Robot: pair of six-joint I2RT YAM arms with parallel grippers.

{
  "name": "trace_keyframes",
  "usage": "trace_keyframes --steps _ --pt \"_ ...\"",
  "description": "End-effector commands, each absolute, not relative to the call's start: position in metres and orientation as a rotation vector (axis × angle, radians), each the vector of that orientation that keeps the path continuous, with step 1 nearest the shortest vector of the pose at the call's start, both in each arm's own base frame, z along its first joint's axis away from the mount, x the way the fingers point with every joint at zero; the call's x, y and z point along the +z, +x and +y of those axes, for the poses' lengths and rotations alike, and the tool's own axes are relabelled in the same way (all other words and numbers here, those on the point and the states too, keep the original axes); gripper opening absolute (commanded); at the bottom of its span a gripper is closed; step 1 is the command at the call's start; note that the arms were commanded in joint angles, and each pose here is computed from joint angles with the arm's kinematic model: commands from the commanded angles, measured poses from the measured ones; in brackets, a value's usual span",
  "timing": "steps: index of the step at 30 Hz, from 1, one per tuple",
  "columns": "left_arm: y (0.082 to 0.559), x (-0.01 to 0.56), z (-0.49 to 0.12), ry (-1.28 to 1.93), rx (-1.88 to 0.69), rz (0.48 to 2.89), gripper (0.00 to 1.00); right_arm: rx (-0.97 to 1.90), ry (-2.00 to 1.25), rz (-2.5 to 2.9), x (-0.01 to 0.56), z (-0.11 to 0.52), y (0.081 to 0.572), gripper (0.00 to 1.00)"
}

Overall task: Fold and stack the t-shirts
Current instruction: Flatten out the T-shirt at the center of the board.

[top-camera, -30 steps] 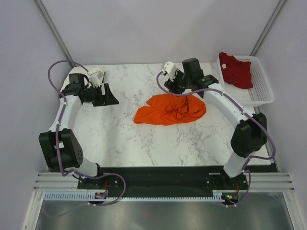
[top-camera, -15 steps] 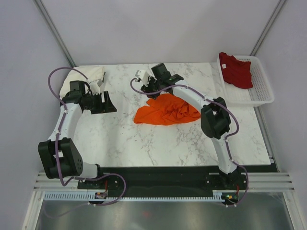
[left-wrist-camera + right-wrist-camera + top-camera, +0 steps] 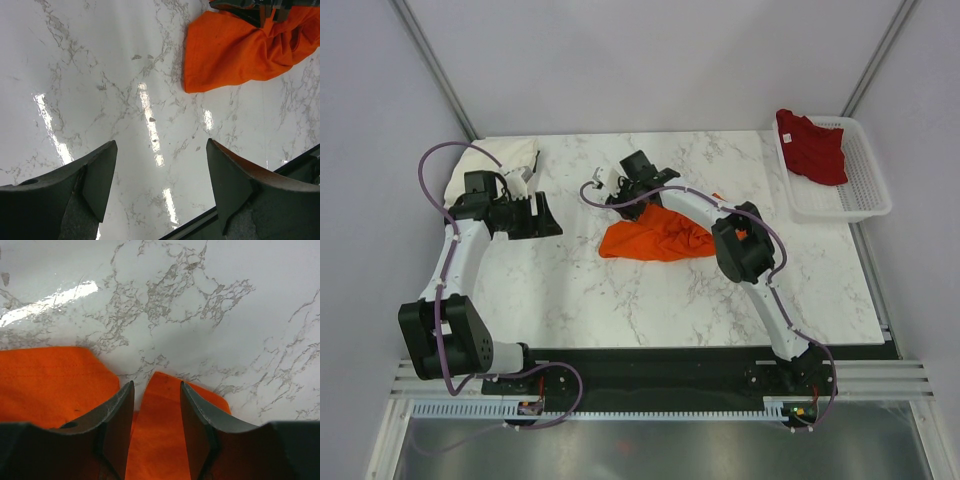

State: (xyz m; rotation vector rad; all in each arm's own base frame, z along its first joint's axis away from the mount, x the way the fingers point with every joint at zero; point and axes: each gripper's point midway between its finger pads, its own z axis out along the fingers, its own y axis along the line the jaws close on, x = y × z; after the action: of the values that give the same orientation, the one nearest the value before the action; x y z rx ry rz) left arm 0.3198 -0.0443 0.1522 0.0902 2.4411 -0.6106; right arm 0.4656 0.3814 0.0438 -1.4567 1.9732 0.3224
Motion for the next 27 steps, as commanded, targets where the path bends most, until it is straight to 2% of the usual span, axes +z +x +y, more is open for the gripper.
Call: trace_keyframes --steps 1,17,27 --pt "0.327 0.16 -0.039 0.11 -0.569 2.39 0.8 0.299 -1.416 1.922 0.067 0.392 0.479 0.49" --pt "0.332 0.158 -0.033 0.086 -0.561 2.4 0.81 0.262 -1.448 2.0 0.032 0.381 0.473 0.49" --pt "0.332 0.159 -0.031 0.078 -0.557 2.395 0.81 0.247 -1.472 2.028 0.012 0.377 0.472 0.39"
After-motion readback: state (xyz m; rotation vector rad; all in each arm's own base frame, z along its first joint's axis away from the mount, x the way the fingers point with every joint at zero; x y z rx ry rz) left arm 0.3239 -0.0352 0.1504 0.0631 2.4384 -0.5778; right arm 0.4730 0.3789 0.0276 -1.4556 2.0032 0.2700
